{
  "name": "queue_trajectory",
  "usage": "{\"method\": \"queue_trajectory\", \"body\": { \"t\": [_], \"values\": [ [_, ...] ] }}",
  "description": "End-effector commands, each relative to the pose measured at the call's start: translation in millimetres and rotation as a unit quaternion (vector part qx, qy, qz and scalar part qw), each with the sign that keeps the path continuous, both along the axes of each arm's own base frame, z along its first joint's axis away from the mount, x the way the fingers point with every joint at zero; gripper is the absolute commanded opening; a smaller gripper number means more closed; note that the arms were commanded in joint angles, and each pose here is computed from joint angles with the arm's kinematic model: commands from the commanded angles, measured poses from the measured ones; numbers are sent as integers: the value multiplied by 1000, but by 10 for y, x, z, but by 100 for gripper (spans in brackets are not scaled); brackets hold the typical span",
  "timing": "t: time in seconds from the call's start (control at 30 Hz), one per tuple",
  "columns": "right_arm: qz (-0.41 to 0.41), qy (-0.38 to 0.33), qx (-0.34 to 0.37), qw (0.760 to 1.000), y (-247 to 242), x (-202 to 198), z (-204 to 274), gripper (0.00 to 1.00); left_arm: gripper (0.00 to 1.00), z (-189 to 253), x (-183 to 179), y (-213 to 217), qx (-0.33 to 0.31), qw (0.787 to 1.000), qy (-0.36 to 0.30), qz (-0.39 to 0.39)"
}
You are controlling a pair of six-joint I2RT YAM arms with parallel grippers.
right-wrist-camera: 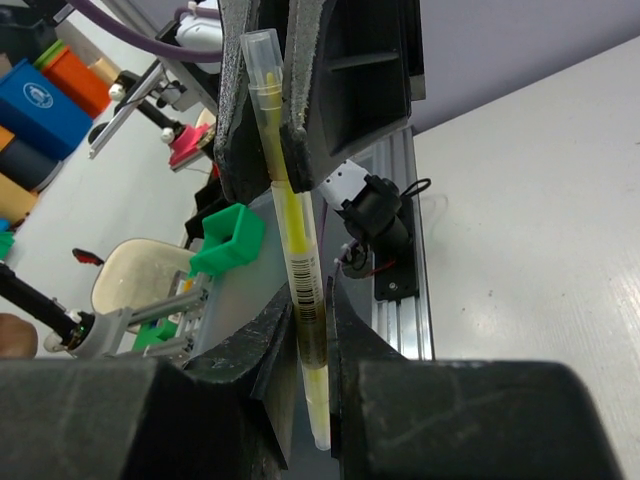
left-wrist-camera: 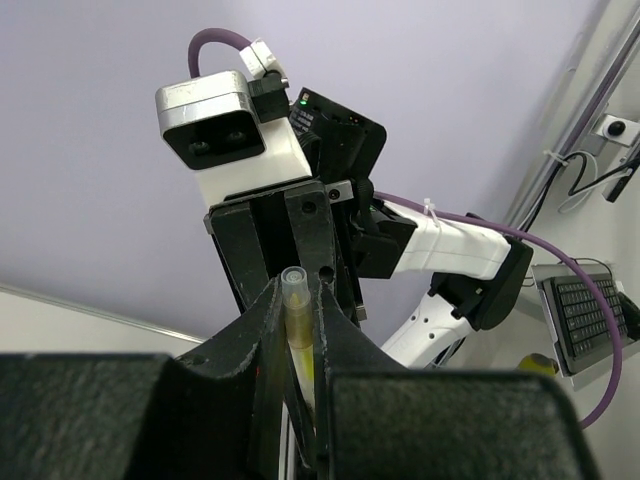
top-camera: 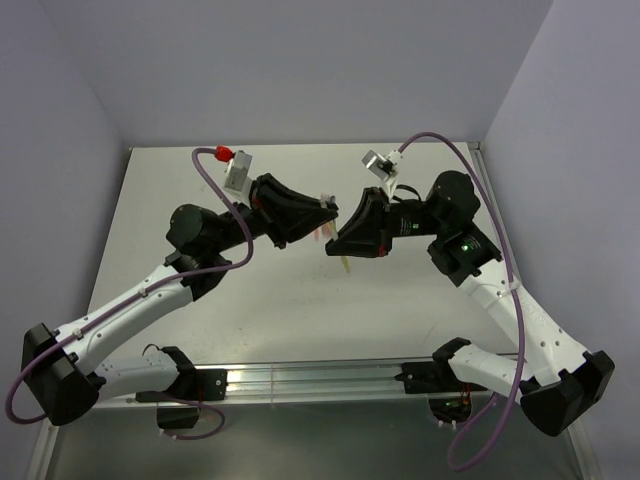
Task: Insert the pens into the pen caps
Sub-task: Press the pen cap onto the pen.
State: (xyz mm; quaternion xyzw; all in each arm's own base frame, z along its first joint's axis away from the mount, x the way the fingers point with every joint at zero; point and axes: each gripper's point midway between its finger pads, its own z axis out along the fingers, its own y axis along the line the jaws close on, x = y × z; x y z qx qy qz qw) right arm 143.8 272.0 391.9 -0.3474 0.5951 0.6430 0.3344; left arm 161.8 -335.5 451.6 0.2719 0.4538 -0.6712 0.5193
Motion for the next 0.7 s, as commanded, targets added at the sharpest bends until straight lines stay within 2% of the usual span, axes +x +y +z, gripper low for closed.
{"method": "queue_trajectory", "body": {
  "t": [0.0,0.07,0.1,0.23,0.37,0.5,0.67],
  "values": [
    [-167,-64,86,980,-135,622,608,0,0,-951,-749,-109,156,961,43,-223],
    [-194,-62,74,976,-159,706,584,0,0,-943,-657,-149,157,966,45,-199],
    [-204,-64,67,975,-175,731,577,0,0,-1036,-527,-198,176,967,75,-166],
    [-263,-71,47,961,-260,870,571,0,0,-1085,-235,-304,199,969,109,-94],
    [-316,-74,29,946,-334,967,571,0,0,-1074,-109,-388,208,967,135,-51],
    [-364,-78,26,928,-448,1049,619,0,0,-1219,-93,-470,232,959,161,-18],
    [-387,-78,15,919,-497,1099,607,0,0,-1361,86,-472,258,943,207,42]
  ]
}}
